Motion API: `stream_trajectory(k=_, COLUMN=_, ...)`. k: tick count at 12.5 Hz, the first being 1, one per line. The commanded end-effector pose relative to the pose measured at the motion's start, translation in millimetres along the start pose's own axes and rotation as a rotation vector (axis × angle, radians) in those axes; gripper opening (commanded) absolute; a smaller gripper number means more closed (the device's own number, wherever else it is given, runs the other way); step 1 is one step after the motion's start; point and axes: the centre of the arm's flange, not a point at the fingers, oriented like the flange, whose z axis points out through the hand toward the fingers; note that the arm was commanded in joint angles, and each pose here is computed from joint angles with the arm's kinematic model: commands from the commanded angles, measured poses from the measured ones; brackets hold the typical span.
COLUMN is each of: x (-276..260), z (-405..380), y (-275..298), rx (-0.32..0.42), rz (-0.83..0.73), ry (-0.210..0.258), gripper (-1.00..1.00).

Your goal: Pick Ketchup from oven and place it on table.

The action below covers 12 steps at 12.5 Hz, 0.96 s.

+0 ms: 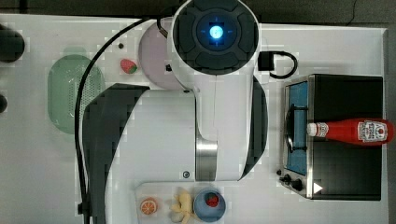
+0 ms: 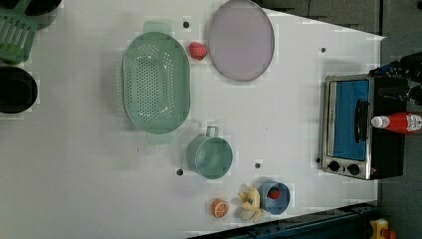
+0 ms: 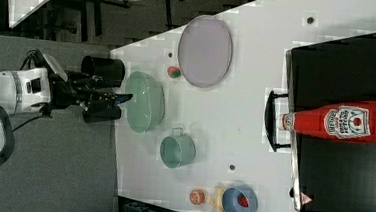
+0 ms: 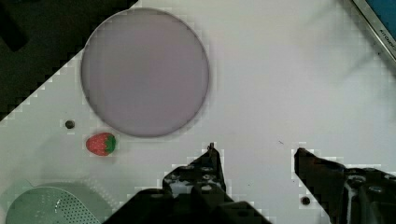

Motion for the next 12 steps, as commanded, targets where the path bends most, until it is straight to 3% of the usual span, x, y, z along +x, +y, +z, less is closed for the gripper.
stream_trajectory(k=1, x=-3.0, z=-47.0, y=90.0, rx=-0.049, rz=0.215, ry=-0.018, gripper=0.49)
stream_trajectory(k=2, x=2.4, z=-44.2, y=96.0, rx=-0.052, rz=0.230, ry=-0.023, gripper=1.00)
stream_trajectory(k=8, x=69.9, z=-3.8, y=183.1, rx=-0.081, rz=0.429, ry=-0.074, gripper=1.00)
stream_trajectory(k=12, x=116.2, z=24.5, y=245.8, rx=-0.072, rz=0.565, ry=-0.030, gripper=1.00)
